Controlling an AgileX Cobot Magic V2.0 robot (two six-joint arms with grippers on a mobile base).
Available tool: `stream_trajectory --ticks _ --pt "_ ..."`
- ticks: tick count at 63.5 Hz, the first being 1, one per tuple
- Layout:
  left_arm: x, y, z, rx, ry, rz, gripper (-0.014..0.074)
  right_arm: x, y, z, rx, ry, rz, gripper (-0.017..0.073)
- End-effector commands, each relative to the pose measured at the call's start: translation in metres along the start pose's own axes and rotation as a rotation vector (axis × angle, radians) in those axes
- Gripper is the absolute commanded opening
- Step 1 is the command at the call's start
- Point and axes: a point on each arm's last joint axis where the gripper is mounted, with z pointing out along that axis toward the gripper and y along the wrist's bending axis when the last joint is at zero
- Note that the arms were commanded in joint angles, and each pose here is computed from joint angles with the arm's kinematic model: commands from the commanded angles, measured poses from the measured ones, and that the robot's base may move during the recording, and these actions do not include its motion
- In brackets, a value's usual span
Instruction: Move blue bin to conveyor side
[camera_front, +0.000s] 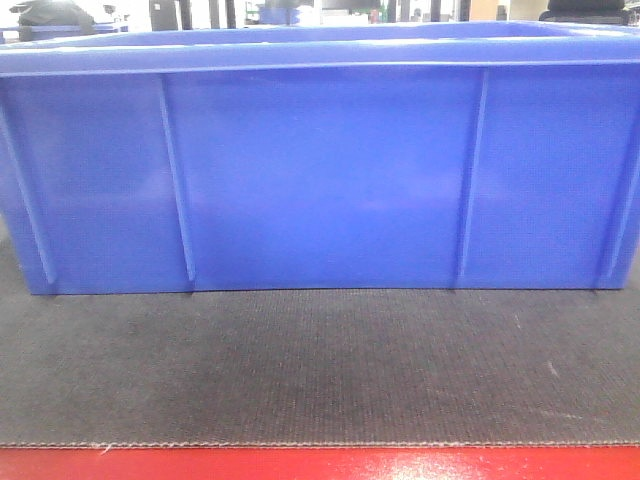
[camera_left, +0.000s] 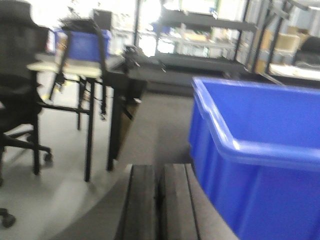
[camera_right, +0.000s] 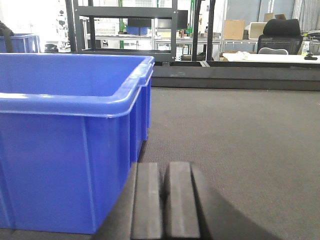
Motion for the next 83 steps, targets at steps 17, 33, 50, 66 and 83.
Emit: stream_trajectory --ticks 17,33,50,66,83 --pt "0.038 -0.004 0.011 0.094 -0.04 0.013 -0.002 -0.003 0.0 0.0 0.004 -0.03 -0.022 -0.0081" --pt "0.033 -0.002 0.011 0.052 -0.148 0.014 -0.002 -0.003 0.0 0.0 0.004 -0.03 -0.022 -0.0081" --pt "0.033 -0.002 0.011 0.051 -0.148 0.025 -0.002 -0.003 0.0 0.0 0.004 -0.03 -0.022 -0.0081" --pt "0.036 -0.002 0.011 0.044 -0.122 0.085 -0.002 -0.003 0.0 0.0 0.004 -0.03 -0.022 -0.0081" --pt "0.036 -0.001 0.011 0.044 -0.122 0.085 -0.002 -0.003 0.0 0.0 0.004 -0.03 -0.022 -0.0081"
